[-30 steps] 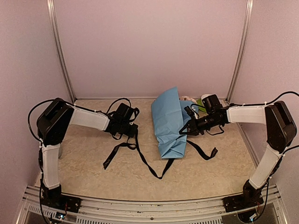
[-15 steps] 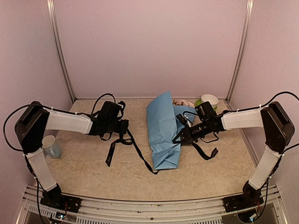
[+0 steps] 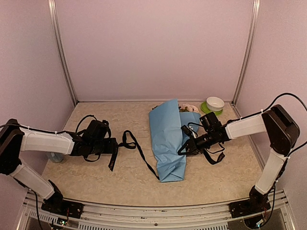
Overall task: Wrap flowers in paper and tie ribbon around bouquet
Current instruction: Place the folded bouquet on the ribbon, then pick up the left side of the ribbon at the center of the board.
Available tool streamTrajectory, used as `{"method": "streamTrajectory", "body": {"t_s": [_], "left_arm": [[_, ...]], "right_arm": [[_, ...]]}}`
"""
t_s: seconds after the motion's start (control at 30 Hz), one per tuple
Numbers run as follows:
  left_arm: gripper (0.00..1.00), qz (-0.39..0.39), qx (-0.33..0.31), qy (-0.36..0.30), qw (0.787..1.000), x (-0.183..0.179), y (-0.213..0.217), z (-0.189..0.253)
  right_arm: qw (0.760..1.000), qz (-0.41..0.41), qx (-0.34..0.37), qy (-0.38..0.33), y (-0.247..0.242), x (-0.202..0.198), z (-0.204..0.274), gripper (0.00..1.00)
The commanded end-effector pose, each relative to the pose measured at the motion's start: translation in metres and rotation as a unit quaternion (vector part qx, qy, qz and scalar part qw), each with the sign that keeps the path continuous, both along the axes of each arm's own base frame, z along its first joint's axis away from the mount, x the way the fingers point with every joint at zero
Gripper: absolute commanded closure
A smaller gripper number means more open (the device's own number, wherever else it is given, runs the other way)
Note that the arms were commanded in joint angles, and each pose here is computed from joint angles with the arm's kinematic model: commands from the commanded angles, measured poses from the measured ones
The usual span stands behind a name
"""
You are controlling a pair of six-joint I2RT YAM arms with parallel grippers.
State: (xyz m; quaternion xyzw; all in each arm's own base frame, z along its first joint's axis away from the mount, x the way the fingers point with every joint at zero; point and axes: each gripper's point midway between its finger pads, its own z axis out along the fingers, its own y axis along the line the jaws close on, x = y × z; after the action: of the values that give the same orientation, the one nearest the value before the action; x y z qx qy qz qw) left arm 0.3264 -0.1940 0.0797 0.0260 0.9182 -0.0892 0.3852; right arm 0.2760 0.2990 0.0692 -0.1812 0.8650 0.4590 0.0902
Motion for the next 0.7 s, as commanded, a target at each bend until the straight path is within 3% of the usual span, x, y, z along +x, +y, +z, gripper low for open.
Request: {"method": "streamTrajectory", "body": {"t_s": [0.0,0.1,0.2,0.4,0.5,0.67], "left_arm": [[0.32,0.033,-0.044,0.043,0.998,-0.016,0.007,-0.019],[0.21,0.003,-0.028,0.059,0.998,-0.024,-0.006,-0.032],[0.19,-0.015,-0.013,0.072,0.997,-0.028,-0.016,-0.046],[0.31,0.007,0.048,0.114,0.992,-0.029,0.0,-0.082],[0.47,0.006,0.059,0.129,0.99,-0.031,0.002,-0.095],[0.92,-0.024,0.057,0.15,0.987,-0.039,-0.009,-0.111]], "right_arm": [[1.0,0.015,0.01,0.014,0.005,-0.007,-0.006,1.0],[1.0,0.014,0.009,0.014,0.006,-0.006,-0.006,1.0],[1.0,0.014,0.008,0.014,0.007,-0.005,-0.006,1.0],[1.0,0.013,0.004,0.014,0.005,-0.005,-0.007,1.0],[1.0,0.013,0.001,0.014,0.005,-0.005,-0.008,1.0],[1.0,0.012,0.002,0.009,0.005,-0.003,-0.006,1.0]]}}
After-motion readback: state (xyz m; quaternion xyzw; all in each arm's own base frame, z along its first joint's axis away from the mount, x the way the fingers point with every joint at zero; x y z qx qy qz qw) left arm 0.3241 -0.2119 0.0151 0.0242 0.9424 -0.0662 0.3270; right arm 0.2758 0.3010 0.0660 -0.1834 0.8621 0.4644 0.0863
